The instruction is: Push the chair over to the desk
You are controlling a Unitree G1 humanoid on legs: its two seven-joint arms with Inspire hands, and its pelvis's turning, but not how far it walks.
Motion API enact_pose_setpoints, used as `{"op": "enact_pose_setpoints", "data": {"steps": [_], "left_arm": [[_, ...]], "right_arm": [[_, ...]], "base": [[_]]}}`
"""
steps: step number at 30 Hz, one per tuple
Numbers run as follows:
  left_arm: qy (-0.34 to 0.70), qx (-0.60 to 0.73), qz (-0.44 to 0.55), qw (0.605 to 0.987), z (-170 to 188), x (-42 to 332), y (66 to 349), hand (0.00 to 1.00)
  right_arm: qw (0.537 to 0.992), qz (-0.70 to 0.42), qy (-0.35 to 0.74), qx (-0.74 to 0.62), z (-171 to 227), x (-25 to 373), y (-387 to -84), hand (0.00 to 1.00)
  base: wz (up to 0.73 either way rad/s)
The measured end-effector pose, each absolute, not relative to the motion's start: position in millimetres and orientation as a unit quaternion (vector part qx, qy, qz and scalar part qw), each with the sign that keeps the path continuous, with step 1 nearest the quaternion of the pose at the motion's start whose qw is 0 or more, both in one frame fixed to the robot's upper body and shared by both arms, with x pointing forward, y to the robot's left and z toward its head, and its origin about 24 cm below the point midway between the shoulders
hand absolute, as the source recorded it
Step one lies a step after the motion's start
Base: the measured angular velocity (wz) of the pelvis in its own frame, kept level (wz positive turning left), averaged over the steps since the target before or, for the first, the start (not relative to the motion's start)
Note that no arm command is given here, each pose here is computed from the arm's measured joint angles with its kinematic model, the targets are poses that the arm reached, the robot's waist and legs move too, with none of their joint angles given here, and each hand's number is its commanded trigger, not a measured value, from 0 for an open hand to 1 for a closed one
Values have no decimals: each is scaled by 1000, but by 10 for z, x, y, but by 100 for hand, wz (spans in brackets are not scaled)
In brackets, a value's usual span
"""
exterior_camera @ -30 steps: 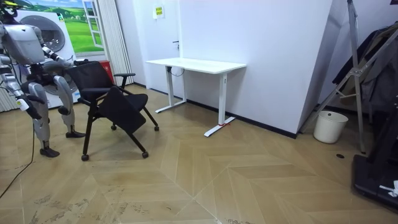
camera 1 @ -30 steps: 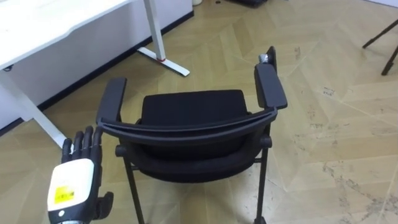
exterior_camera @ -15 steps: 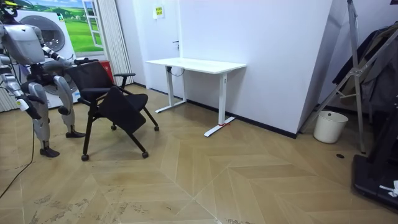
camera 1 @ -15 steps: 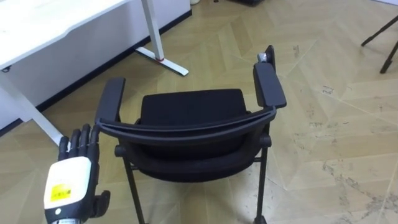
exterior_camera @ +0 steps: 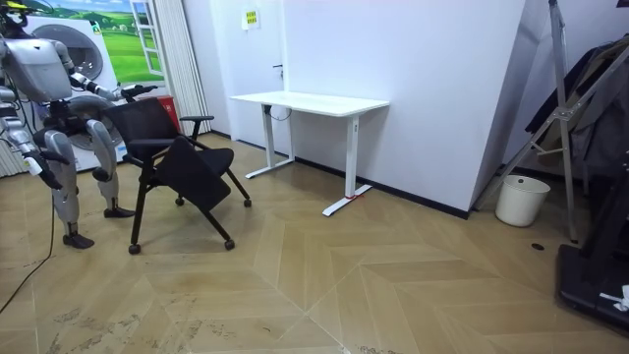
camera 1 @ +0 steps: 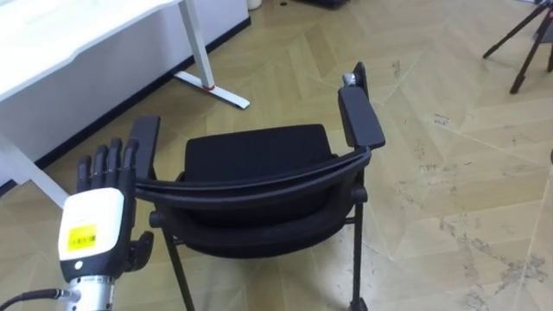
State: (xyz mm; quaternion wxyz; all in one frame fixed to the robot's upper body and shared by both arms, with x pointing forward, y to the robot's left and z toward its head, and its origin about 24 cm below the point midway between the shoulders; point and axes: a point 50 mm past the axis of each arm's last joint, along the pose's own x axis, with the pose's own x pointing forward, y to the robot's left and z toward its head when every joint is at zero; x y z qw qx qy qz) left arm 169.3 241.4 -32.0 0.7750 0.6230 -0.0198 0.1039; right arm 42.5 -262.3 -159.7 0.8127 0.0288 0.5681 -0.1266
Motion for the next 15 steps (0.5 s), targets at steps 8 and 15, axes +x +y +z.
{"op": "enact_pose_setpoints", "data": {"steps": [8, 15], "left_arm": [[-24, 624, 91, 776, -338, 1693, 2360, 0], [-39, 620, 66, 781, -364, 1696, 2213, 0]], "right_arm": [[813, -127, 567, 30, -1597, 430, -2622, 0], [815, -125, 564, 37, -1606, 487, -2582, 0]], "base": [[1], [3]]}}
